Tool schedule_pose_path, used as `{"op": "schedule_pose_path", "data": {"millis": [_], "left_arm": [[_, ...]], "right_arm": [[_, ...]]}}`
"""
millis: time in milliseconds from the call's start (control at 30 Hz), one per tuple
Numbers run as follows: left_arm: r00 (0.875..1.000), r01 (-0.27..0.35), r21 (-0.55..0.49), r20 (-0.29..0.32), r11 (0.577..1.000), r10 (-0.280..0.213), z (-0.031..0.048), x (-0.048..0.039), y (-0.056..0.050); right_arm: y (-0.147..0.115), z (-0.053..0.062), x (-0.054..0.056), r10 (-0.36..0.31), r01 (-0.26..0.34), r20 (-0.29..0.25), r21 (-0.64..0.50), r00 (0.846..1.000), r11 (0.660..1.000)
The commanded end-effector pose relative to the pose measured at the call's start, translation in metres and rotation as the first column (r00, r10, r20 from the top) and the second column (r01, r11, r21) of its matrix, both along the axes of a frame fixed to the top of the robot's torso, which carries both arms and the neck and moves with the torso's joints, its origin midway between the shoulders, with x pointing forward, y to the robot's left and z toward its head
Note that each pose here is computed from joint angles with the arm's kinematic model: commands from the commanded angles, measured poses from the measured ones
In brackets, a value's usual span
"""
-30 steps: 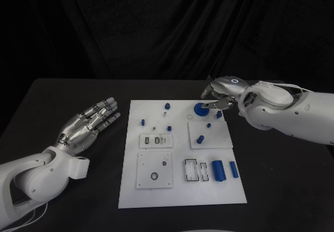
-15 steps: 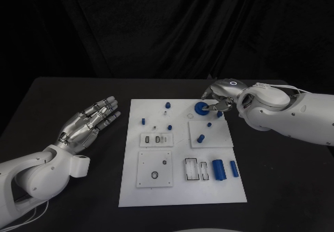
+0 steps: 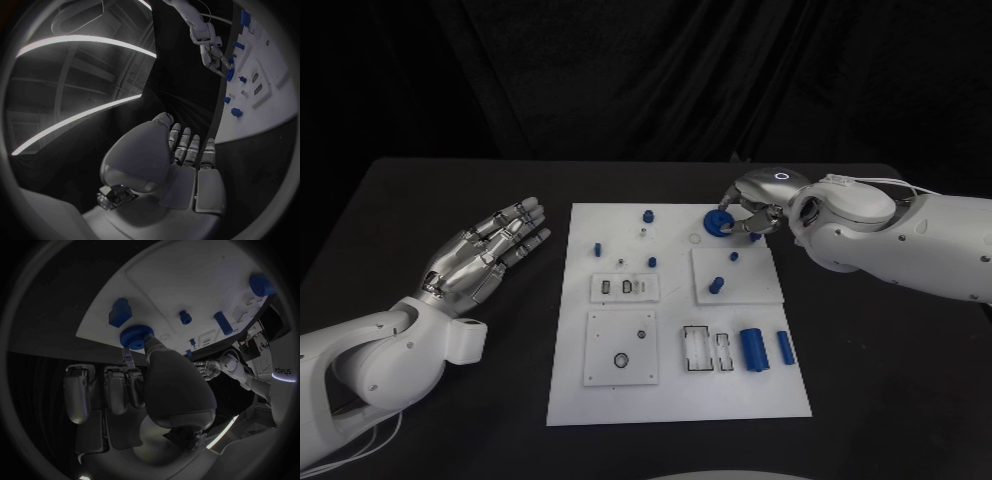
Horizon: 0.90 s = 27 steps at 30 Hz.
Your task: Assemble the parts on the task board
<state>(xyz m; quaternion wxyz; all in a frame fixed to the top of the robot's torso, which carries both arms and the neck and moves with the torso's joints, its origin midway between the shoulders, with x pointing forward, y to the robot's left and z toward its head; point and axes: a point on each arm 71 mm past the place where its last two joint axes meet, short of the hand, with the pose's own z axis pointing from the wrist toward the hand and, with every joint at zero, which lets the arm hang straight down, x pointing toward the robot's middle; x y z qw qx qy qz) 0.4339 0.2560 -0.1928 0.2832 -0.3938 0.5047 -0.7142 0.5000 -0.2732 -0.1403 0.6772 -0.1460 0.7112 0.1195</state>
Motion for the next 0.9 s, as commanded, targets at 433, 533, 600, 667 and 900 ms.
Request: {"op": "schedule_pose_path", "data": {"millis": [433,533,600,667,900], "left_arm": [[1.0,0.012,-0.03,0.022,0.999,-0.011,0.0027,0.0006,-0.002],[1.0,0.011,-0.029,0.022,1.0,-0.01,0.0027,0.0007,-0.002],[1.0,0.009,-0.027,0.021,1.0,-0.008,0.0026,0.0008,-0.001],[1.0,0.007,-0.026,0.021,1.0,-0.007,0.0025,0.0007,0.0],[1.0,0.001,-0.024,0.021,1.0,-0.001,0.0026,0.0002,0.002]], "right_arm": [[0.001,-0.009,0.002,-0.013,0.013,-0.023,-0.022,1.0,1.0],[0.002,-0.009,0.002,-0.008,0.008,-0.014,-0.014,1.0,1.0],[0.002,-0.009,0.002,-0.002,0.002,-0.003,-0.006,1.0,1.0],[0.003,-0.008,0.0,0.005,-0.005,0.011,0.006,1.0,1.0],[0.01,-0.001,-0.008,0.039,-0.042,0.051,0.044,0.998,0.998]]}}
